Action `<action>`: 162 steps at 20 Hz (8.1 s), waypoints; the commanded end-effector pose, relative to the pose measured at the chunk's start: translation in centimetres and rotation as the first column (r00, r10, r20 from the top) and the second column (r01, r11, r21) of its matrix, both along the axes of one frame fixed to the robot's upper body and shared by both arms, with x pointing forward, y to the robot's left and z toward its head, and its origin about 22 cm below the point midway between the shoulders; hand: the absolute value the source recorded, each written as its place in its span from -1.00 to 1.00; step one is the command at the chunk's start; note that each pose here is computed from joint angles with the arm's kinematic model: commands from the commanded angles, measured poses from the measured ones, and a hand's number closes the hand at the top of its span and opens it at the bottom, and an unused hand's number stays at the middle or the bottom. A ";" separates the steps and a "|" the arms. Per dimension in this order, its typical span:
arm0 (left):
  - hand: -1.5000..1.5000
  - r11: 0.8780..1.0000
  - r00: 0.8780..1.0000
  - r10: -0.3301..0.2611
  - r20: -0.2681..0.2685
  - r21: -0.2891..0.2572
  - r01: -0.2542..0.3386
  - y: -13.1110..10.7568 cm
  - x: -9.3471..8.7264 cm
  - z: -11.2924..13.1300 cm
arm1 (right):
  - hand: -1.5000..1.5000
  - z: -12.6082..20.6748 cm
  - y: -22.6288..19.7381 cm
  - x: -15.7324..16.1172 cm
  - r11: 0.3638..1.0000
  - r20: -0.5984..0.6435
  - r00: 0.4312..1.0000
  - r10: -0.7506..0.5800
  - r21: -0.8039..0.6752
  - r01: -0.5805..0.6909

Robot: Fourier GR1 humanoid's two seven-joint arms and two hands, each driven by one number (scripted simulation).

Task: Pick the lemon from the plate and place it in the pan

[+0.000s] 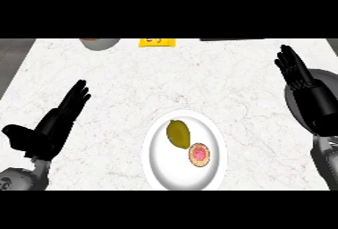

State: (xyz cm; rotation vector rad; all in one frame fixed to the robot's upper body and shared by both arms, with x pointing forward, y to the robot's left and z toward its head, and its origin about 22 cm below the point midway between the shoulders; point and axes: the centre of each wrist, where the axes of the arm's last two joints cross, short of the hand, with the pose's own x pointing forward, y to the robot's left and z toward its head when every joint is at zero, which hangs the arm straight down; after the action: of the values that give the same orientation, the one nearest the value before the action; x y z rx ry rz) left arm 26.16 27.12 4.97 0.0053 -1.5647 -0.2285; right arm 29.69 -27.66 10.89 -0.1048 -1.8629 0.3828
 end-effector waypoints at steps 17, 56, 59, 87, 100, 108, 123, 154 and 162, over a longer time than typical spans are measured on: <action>0.00 0.978 0.974 0.209 0.082 -0.015 -0.208 0.1 3.5 1.1 | -1.00 -8.9 -4.1 3.8 0.833 0.321 0.795 0.515 0.029 -0.552; 0.00 0.975 0.971 0.222 0.086 -0.002 -0.222 0.4 2.9 -0.2 | -1.00 1.2 6.1 3.8 0.638 -0.004 0.726 0.688 -0.473 -0.607; 0.00 0.975 0.973 0.220 0.066 0.012 -0.221 0.7 3.9 0.3 | -1.00 -0.3 7.9 3.9 0.656 -0.018 0.758 0.652 -0.487 -0.576; 0.00 0.975 0.974 0.220 0.062 -0.001 -0.220 0.2 3.0 -0.4 | -1.00 -4.8 13.6 4.5 0.372 -0.194 0.716 0.670 -0.747 -0.551; 0.00 0.973 0.970 0.230 0.075 -0.005 -0.230 1.2 3.0 0.3 | -1.00 -5.6 16.6 4.3 0.328 -0.226 0.721 0.655 -0.774 -0.541; 0.00 0.970 0.967 0.242 0.083 -0.002 -0.243 -1.0 2.9 -1.8 | -1.00 -9.3 17.7 4.8 0.268 -0.284 0.697 0.658 -0.777 -0.570; 0.00 0.977 0.975 0.214 0.059 0.003 -0.215 0.1 3.2 -0.5 | 1.00 -10.8 19.0 4.2 0.238 -0.213 0.623 0.753 -0.795 -0.559; 0.00 0.972 0.970 0.235 0.063 -0.010 -0.235 -0.9 2.5 -0.3 | 1.00 5.0 1.9 -7.1 0.702 0.109 0.815 -0.569 -0.453 0.550; 0.00 0.975 0.972 0.223 0.067 -0.020 -0.223 0.2 3.7 1.2 | 1.00 3.5 -10.1 -2.6 0.581 0.159 0.721 -0.674 -0.489 0.651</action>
State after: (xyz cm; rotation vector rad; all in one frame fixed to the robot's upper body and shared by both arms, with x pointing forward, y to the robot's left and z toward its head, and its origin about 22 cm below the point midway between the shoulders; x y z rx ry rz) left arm 29.56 27.66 5.72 0.1942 -1.6210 -0.0451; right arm 26.09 -32.16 14.72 -1.0712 -1.4972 0.3993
